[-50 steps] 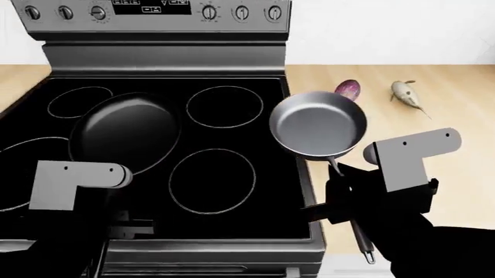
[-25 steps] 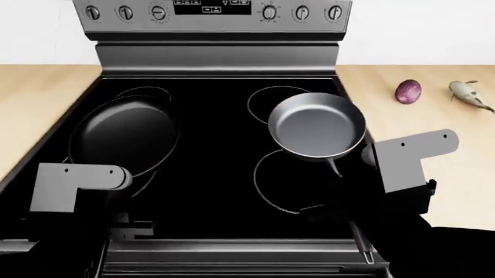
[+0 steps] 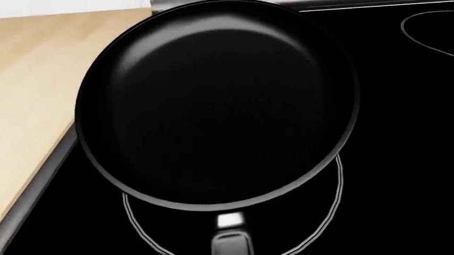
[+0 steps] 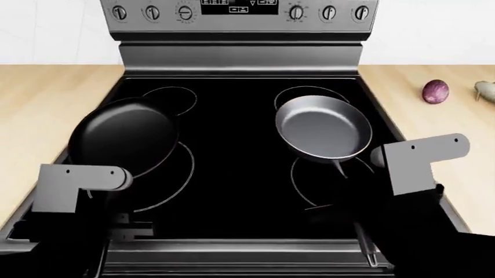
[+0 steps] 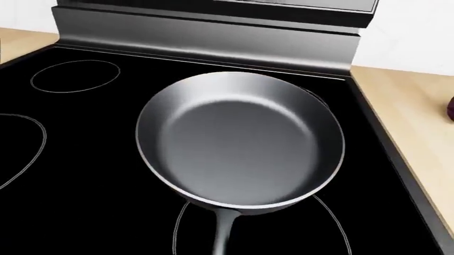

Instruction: Place both pans onto different burners. Then place the eggplant and the fish on different pans.

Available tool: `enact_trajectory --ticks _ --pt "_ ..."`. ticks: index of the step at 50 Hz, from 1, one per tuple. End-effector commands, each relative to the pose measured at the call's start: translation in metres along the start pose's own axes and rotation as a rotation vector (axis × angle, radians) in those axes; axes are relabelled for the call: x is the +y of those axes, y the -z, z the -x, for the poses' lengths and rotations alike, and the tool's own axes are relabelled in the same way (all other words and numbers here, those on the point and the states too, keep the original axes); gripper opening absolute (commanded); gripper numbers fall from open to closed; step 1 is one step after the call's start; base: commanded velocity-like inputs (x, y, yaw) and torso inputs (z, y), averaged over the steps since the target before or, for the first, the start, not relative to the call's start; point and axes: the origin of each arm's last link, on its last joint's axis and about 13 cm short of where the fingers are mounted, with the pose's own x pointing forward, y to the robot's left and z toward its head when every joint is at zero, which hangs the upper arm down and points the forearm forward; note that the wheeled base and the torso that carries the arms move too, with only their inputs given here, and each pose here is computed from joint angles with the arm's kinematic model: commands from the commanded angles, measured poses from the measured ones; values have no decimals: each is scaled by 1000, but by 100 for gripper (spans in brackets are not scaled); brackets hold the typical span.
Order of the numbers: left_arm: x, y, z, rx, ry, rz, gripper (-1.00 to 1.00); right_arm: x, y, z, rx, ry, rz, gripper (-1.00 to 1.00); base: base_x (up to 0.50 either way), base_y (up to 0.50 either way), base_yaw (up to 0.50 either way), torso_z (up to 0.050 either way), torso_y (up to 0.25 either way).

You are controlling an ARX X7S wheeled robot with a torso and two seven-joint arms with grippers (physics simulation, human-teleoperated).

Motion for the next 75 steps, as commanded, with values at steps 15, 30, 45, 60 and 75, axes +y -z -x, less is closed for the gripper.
enact_trajectory --ticks 15,30,45,60,75 --pt "1 -4 -2 -39 -27 13 -100 -12 7 29 -68 149 -7 -100 0 0 0 1 3" --pt "2 -10 0 -38 -30 13 -100 -10 19 42 -49 156 -10 -100 0 0 0 1 3" --pt "3 -12 1 -41 -32 15 -100 -8 28 36 -30 132 -39 -100 0 0 0 1 4" --pt "5 -11 1 -38 -37 21 -100 -4 41 23 8 94 -58 -100 0 0 0 1 3" --pt "5 -8 2 -34 -38 25 -100 -14 49 14 38 138 -88 -100 0 0 0 1 3"
